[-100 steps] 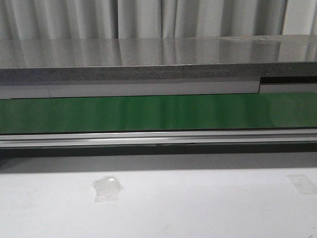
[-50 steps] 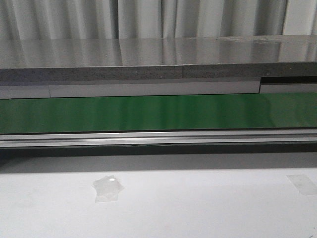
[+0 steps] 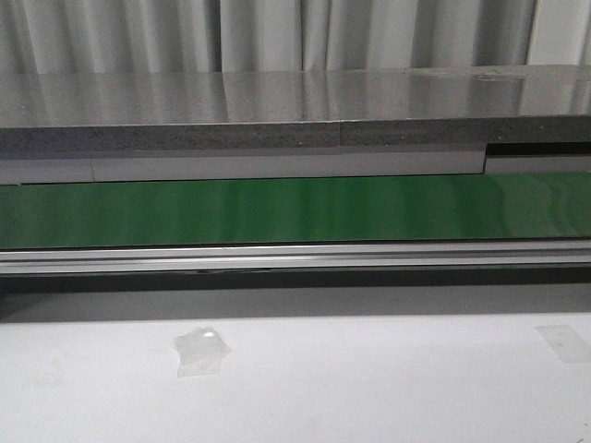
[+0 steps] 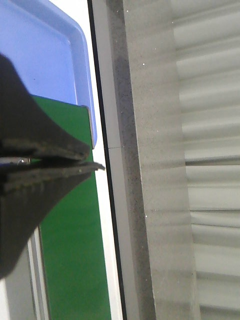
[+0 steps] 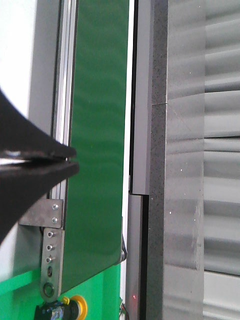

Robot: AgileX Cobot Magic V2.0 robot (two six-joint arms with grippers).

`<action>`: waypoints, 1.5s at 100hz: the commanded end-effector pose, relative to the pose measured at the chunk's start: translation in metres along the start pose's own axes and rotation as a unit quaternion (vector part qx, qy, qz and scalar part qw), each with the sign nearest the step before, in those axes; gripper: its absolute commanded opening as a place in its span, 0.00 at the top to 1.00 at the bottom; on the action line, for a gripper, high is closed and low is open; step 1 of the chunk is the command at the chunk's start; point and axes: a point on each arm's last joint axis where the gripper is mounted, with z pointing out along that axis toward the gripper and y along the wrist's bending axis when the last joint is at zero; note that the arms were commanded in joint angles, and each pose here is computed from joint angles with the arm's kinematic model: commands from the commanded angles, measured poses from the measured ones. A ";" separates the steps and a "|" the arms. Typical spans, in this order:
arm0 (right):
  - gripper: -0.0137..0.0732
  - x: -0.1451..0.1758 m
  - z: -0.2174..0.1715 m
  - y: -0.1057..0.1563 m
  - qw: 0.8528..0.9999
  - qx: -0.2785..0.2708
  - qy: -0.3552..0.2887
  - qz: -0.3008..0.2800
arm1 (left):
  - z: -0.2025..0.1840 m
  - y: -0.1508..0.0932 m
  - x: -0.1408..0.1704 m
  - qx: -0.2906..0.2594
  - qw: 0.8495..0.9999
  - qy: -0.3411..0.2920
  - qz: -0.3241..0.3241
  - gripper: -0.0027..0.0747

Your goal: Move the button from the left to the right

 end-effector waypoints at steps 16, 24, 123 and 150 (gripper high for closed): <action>0.92 -0.014 -0.003 0.000 0.998 -0.001 -0.060 -0.008 | -0.005 0.001 0.005 -0.014 0.998 -0.064 -0.009 0.99; 0.92 -0.014 -0.003 0.000 0.998 -0.001 -0.060 -0.008 | -0.006 0.002 0.010 -0.028 0.997 -0.068 -0.019 0.99; 0.92 -0.014 -0.003 0.000 0.998 -0.001 -0.060 -0.008 | -0.006 0.004 0.026 -0.058 0.994 -0.091 -0.020 0.99; 0.92 -0.014 -0.003 0.000 0.998 -0.001 -0.060 -0.008 | -0.006 0.004 0.026 -0.058 0.994 -0.091 -0.020 0.99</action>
